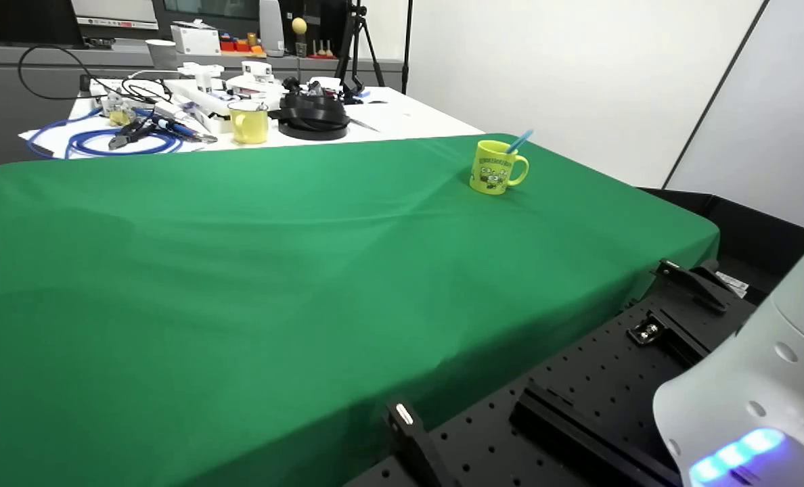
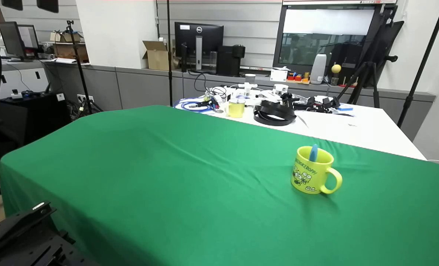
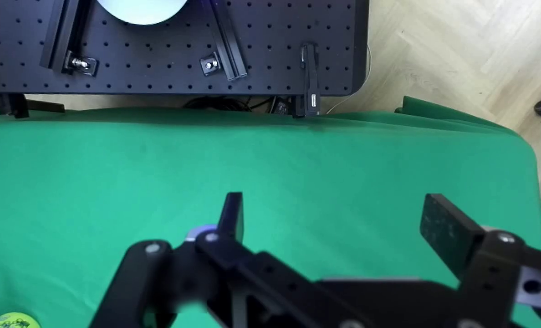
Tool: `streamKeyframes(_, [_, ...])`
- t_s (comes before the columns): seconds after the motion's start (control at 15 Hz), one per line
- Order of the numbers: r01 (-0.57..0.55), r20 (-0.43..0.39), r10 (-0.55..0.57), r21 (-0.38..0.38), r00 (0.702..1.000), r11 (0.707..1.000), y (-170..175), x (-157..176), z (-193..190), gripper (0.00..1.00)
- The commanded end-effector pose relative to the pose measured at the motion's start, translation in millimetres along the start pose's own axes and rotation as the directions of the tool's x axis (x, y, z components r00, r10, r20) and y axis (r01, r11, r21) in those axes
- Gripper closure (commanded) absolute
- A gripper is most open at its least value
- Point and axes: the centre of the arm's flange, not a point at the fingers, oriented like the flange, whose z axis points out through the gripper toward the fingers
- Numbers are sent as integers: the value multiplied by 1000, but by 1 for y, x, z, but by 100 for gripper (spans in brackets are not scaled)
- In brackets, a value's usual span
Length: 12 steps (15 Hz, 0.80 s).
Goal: Remove the blue scissors from the yellow mug
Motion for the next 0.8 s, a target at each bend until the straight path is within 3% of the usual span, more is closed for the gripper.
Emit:
streamKeyframes(0.0, [0, 0, 0, 0, 1000, 1000, 0, 0, 0, 0])
streamKeyframes(0.27, [0, 0, 0, 0, 1000, 1000, 0, 0, 0, 0])
streamKeyframes(0.47, [-47, -10, 47, -22, 999, 999, 18, 36, -5, 0])
streamKeyframes(0.73, [-76, -31, 74, -62, 997, 995, 62, 109, -14, 0])
